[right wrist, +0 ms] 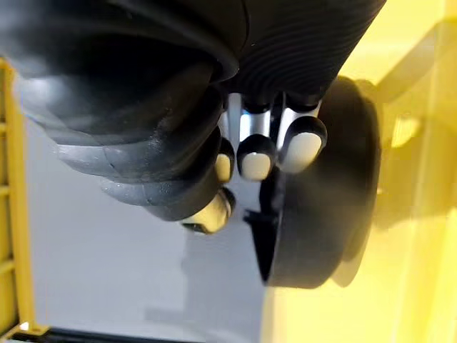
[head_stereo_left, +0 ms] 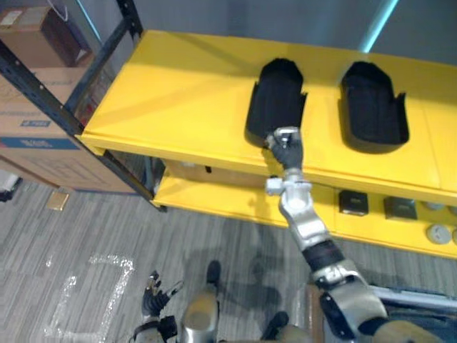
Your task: Walk over and take plastic housings, then place them on the shelf
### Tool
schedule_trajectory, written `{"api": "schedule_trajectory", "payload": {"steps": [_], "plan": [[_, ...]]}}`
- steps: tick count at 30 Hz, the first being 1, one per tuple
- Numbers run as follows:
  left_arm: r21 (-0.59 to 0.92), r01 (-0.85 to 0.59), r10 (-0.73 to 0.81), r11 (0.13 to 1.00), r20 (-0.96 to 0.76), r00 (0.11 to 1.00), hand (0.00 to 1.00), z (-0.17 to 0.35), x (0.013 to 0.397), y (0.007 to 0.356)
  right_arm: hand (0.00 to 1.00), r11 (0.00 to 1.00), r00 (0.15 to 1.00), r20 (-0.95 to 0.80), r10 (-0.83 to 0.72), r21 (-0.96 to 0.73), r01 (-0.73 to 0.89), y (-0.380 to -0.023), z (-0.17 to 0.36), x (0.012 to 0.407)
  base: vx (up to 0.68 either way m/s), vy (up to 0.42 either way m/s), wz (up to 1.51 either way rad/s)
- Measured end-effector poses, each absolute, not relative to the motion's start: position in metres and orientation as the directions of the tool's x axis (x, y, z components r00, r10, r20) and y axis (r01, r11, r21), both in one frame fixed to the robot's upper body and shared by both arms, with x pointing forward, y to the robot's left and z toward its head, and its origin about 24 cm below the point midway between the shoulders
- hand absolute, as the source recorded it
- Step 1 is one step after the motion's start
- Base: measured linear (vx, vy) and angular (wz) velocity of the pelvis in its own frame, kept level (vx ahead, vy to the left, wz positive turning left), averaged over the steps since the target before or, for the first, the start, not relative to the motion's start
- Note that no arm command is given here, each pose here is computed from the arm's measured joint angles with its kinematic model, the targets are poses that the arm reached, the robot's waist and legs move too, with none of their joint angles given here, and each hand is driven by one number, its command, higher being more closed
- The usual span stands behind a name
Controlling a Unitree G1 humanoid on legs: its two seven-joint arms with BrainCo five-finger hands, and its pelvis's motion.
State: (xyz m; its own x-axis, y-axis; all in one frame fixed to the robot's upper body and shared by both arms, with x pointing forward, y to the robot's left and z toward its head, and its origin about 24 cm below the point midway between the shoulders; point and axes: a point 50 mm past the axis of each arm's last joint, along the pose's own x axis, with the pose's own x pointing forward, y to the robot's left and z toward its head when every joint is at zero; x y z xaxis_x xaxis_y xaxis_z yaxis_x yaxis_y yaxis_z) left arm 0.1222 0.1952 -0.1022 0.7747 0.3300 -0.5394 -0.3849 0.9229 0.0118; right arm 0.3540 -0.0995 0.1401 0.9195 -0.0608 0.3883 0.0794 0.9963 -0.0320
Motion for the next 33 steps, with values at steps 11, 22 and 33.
{"api": "schedule_trajectory", "payload": {"steps": [11, 22, 33], "plan": [[-0.007, -0.392, 0.321, 0.92, -0.56, 0.763, 0.0, -0.106, 0.119, 0.194, 1.0, 0.999, 0.929, 0.367, 0.047, -0.007, -0.047, -0.084, 0.145, 0.356, -0.01, -0.025, -0.01], [-0.011, -0.388, 0.313, 0.921, -0.571, 0.759, 0.0, -0.11, 0.116, 0.191, 1.0, 0.996, 0.923, 0.376, 0.083, -0.07, -0.061, -0.06, 0.154, 0.354, -0.01, -0.036, 0.01], [-0.02, -0.4, 0.318, 0.916, -0.571, 0.757, 0.0, -0.11, 0.116, 0.191, 1.0, 0.999, 0.919, 0.393, 0.03, -0.047, -0.013, -0.062, 0.159, 0.357, -0.01, -0.042, 0.0]]}}
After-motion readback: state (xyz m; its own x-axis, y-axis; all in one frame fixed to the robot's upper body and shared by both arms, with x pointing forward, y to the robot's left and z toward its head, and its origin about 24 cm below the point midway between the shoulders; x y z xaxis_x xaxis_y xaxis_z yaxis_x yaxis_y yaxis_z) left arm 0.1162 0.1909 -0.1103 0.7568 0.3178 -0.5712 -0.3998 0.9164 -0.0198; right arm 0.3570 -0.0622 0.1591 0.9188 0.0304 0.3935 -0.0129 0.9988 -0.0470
